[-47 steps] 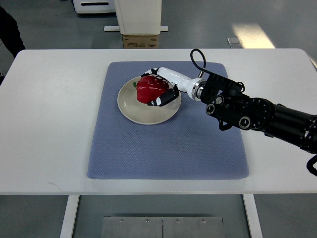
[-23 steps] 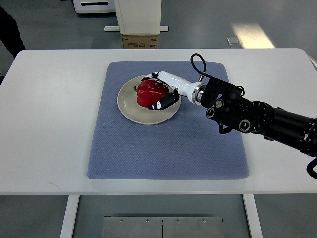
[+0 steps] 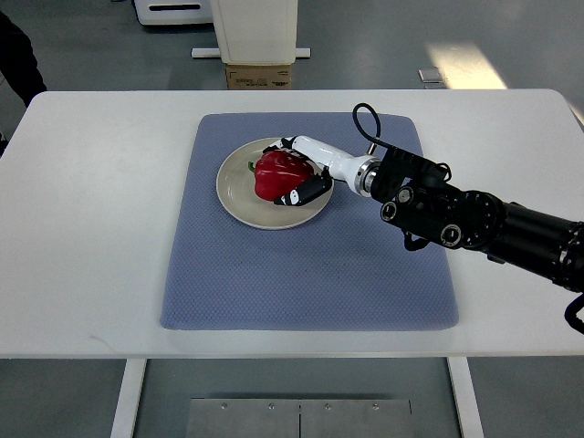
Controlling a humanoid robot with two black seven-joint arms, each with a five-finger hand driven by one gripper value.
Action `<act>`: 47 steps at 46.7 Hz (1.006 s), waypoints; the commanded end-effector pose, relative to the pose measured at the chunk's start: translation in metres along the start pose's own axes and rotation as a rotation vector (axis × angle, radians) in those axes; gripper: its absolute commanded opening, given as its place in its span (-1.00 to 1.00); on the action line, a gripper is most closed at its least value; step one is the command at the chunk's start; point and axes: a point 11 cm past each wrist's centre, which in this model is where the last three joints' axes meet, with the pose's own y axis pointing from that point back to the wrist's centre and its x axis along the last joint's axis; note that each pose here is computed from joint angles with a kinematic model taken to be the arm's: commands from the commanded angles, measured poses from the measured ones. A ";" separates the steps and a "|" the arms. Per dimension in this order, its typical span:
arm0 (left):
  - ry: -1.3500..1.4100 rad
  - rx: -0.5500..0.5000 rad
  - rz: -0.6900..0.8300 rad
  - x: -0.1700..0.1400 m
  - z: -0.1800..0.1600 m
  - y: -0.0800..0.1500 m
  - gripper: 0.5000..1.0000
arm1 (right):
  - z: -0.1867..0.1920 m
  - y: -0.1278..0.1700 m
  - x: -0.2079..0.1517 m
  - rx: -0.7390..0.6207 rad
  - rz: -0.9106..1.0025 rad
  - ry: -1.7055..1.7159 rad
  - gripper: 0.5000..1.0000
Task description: Place red pepper on plate with right hand
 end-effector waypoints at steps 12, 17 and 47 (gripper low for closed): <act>0.000 0.000 0.000 0.000 0.000 0.000 1.00 | 0.000 0.000 0.002 -0.002 0.006 -0.013 0.99; 0.000 0.000 0.000 0.000 0.000 0.000 1.00 | -0.001 0.000 0.005 -0.003 0.014 -0.016 0.99; 0.000 0.000 0.000 0.000 0.000 0.000 1.00 | -0.004 0.004 0.037 0.048 0.177 -0.324 0.99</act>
